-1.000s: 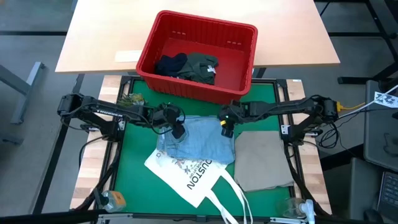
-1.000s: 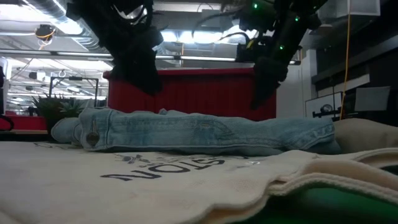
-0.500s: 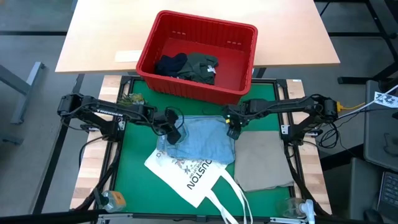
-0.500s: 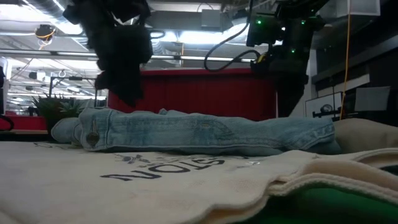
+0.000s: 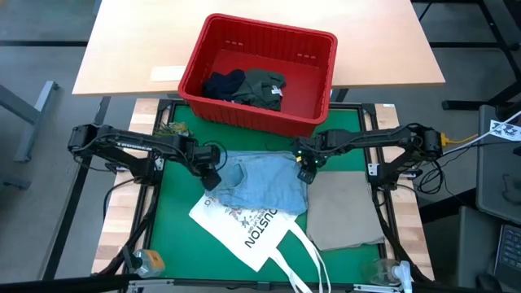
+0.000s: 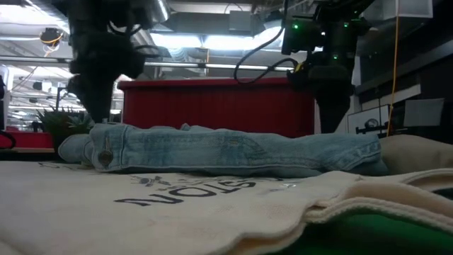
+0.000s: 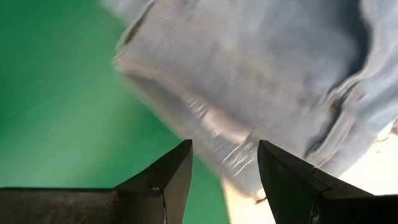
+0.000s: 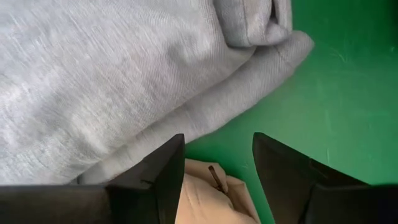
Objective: Fold Laundry from Bin
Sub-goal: Fold the light blue pants
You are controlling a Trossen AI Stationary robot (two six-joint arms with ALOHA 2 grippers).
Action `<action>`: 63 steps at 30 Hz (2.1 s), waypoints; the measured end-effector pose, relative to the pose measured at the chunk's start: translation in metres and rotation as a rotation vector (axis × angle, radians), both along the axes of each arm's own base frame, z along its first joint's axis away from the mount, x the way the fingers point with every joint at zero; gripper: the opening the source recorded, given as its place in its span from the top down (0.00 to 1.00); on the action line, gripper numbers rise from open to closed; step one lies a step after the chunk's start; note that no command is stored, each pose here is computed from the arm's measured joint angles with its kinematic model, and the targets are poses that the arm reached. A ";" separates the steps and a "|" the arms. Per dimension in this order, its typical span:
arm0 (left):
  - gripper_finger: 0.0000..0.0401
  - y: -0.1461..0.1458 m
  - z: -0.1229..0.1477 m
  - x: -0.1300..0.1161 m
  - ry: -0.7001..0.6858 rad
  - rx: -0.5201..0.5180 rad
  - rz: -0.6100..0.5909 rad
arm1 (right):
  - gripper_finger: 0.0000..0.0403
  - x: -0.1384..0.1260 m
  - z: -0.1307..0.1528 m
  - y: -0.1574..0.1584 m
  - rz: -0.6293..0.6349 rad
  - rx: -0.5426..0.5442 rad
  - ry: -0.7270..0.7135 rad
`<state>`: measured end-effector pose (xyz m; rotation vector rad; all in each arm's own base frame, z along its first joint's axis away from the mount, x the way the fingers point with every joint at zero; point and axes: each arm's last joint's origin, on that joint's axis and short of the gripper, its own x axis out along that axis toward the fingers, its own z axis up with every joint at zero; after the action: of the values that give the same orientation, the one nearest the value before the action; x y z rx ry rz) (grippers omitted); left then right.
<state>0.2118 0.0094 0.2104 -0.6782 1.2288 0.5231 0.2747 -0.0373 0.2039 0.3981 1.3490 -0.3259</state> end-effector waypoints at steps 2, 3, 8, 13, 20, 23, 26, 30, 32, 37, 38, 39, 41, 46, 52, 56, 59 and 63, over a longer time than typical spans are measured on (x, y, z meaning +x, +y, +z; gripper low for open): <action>0.56 0.000 0.002 -0.007 0.032 0.000 0.003 | 0.53 -0.002 -0.002 0.000 -0.001 0.001 0.009; 0.56 0.000 0.001 -0.009 0.039 -0.002 0.011 | 0.53 -0.003 -0.004 0.000 -0.004 0.003 0.016; 0.56 -0.001 -0.019 -0.017 0.056 -0.036 0.110 | 0.53 -0.012 -0.019 0.002 -0.032 0.013 0.059; 0.56 -0.001 -0.033 -0.014 -0.029 -0.050 0.146 | 0.53 -0.016 -0.027 0.003 -0.049 0.044 0.075; 0.56 0.000 -0.032 -0.002 -0.180 -0.038 0.103 | 0.53 -0.008 -0.026 0.003 -0.034 0.089 -0.019; 0.56 0.000 -0.031 0.000 -0.205 -0.034 0.097 | 0.53 0.000 -0.023 0.004 -0.015 0.117 -0.107; 0.56 0.000 -0.031 0.001 -0.211 -0.031 0.097 | 0.53 0.008 -0.021 0.002 -0.014 0.088 -0.190; 0.56 0.000 -0.031 0.001 -0.210 -0.031 0.097 | 0.53 0.011 -0.019 -0.001 -0.047 0.022 -0.226; 0.56 0.000 -0.031 0.001 -0.210 -0.031 0.097 | 0.53 0.010 -0.020 -0.001 -0.094 0.024 -0.214; 0.56 0.000 -0.031 0.001 -0.210 -0.031 0.097 | 0.53 0.009 -0.022 0.000 -0.156 0.068 -0.209; 0.56 0.000 -0.031 0.001 -0.210 -0.031 0.097 | 0.53 0.008 -0.024 0.000 -0.166 0.080 -0.209; 0.56 0.000 -0.031 0.001 -0.210 -0.031 0.097 | 0.53 0.007 -0.027 0.001 -0.180 0.095 -0.202; 0.56 0.000 -0.031 0.001 -0.210 -0.031 0.096 | 0.53 0.003 -0.033 0.002 -0.199 0.111 -0.189; 0.56 0.000 -0.031 0.001 -0.209 -0.031 0.097 | 0.53 0.003 -0.040 0.002 -0.219 0.121 -0.230; 0.56 -0.004 -0.031 0.001 -0.209 -0.029 0.080 | 0.53 0.002 -0.046 0.002 -0.226 0.124 -0.273; 0.56 -0.006 -0.031 0.001 -0.209 -0.013 0.073 | 0.59 0.006 -0.044 0.001 -0.221 0.122 -0.318; 0.56 -0.008 -0.031 0.001 -0.210 0.003 0.071 | 0.72 0.008 -0.043 0.001 -0.219 0.111 -0.343; 0.56 -0.007 -0.031 0.001 -0.212 0.034 0.081 | 0.95 0.008 -0.043 0.000 -0.229 0.079 -0.344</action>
<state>0.2126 0.0024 0.1792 -0.7375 0.9958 0.5236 0.2829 -0.0374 0.1612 0.6468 0.9830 -0.3755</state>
